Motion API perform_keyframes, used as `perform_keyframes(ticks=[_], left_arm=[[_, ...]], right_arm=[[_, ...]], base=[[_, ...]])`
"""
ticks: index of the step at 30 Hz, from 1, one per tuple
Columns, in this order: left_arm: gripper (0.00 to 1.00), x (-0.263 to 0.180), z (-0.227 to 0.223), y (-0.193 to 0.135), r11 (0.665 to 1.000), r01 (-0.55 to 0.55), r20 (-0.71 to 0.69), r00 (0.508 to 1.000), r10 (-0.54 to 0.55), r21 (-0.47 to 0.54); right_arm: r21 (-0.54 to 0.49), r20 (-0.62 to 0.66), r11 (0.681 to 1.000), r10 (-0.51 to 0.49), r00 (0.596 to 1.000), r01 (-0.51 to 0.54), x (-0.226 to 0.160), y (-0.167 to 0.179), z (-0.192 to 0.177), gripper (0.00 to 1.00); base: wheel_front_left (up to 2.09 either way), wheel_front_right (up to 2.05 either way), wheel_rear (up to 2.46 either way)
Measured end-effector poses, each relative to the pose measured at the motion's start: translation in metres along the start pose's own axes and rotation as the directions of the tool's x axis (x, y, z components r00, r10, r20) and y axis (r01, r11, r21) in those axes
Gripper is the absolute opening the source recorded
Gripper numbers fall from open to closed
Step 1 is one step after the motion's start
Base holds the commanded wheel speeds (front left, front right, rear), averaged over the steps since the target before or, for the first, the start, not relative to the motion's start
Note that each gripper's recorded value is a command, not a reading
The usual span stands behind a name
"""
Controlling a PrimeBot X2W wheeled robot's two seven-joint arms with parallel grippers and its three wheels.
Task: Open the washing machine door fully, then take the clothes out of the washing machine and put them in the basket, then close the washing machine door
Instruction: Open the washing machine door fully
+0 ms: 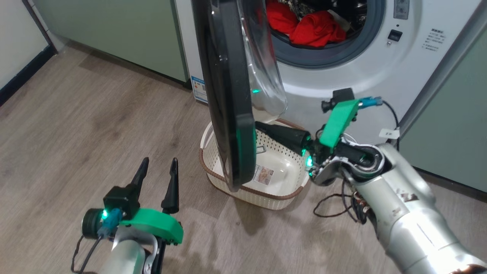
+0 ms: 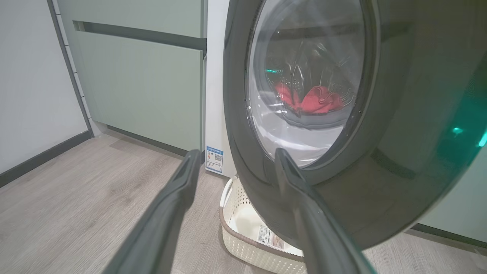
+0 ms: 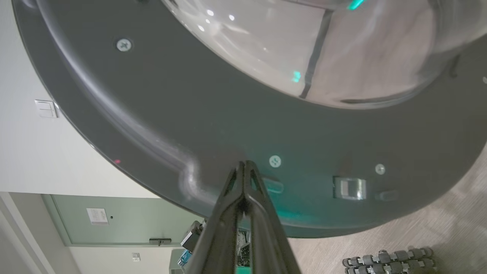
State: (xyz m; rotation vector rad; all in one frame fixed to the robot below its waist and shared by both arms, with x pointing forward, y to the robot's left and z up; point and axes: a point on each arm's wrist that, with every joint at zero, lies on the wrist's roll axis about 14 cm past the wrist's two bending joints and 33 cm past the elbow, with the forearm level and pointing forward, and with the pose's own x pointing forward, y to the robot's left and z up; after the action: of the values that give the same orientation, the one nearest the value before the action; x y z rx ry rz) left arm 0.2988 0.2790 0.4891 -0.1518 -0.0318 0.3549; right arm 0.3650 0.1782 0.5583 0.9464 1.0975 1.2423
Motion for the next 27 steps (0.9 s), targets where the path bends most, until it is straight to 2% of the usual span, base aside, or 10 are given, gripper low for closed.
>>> perform_keyframes(ticks=[4,5,6,7,8,13,17,22,27], left_arm=[[1.0,0.0,0.001,0.002,1.0,-0.005,0.003,1.0,0.005,-0.004],[1.0,0.0,0.001,0.002,1.0,-0.006,0.005,1.0,0.007,-0.005],[1.0,0.0,0.002,0.003,1.0,-0.009,0.008,1.0,0.009,-0.007],[1.0,0.001,0.002,0.004,1.0,-0.012,0.009,1.0,0.012,-0.009],[1.0,0.0,0.002,0.005,1.0,-0.014,0.009,1.0,0.014,-0.012],[1.0,0.001,-0.003,0.009,1.0,-0.026,-0.001,1.0,0.026,-0.015],[1.0,0.011,0.0,0.006,1.0,0.001,0.01,1.0,-0.001,0.004],[1.0,0.021,0.003,0.0,1.0,0.025,0.019,0.999,-0.026,0.015],[1.0,0.029,0.006,-0.006,0.999,0.047,0.028,0.999,-0.047,0.015]], right_arm=[[0.006,0.02,1.0,-0.008,1.0,0.008,0.002,-0.002,-0.004,0.0],[0.011,0.043,1.0,-0.019,0.999,0.019,0.001,-0.005,-0.002,0.08],[0.019,0.065,0.999,-0.035,0.997,0.034,-0.002,-0.009,0.001,0.42],[0.029,0.076,0.999,-0.043,0.996,0.041,-0.005,-0.012,0.001,0.95],[0.039,0.089,0.998,-0.048,0.995,0.044,-0.008,-0.014,0.001,1.0],[0.055,0.209,0.997,-0.071,0.975,0.06,-0.029,-0.021,0.012,1.0],[0.039,0.357,0.995,-0.099,0.929,0.091,-0.06,-0.029,0.025,1.0],[-0.029,0.518,0.963,-0.214,0.828,0.267,-0.106,-0.059,0.035,1.0],[-0.038,0.674,0.942,-0.222,0.705,0.333,-0.148,-0.068,0.042,1.0]], base=[[0.0,0.0,0.0],[0.0,0.0,0.0],[0.0,0.0,0.0],[0.0,0.0,0.0],[0.0,0.0,0.0],[0.0,0.0,0.0],[0.0,0.0,0.0],[0.0,0.0,0.0],[0.0,0.0,0.0]])
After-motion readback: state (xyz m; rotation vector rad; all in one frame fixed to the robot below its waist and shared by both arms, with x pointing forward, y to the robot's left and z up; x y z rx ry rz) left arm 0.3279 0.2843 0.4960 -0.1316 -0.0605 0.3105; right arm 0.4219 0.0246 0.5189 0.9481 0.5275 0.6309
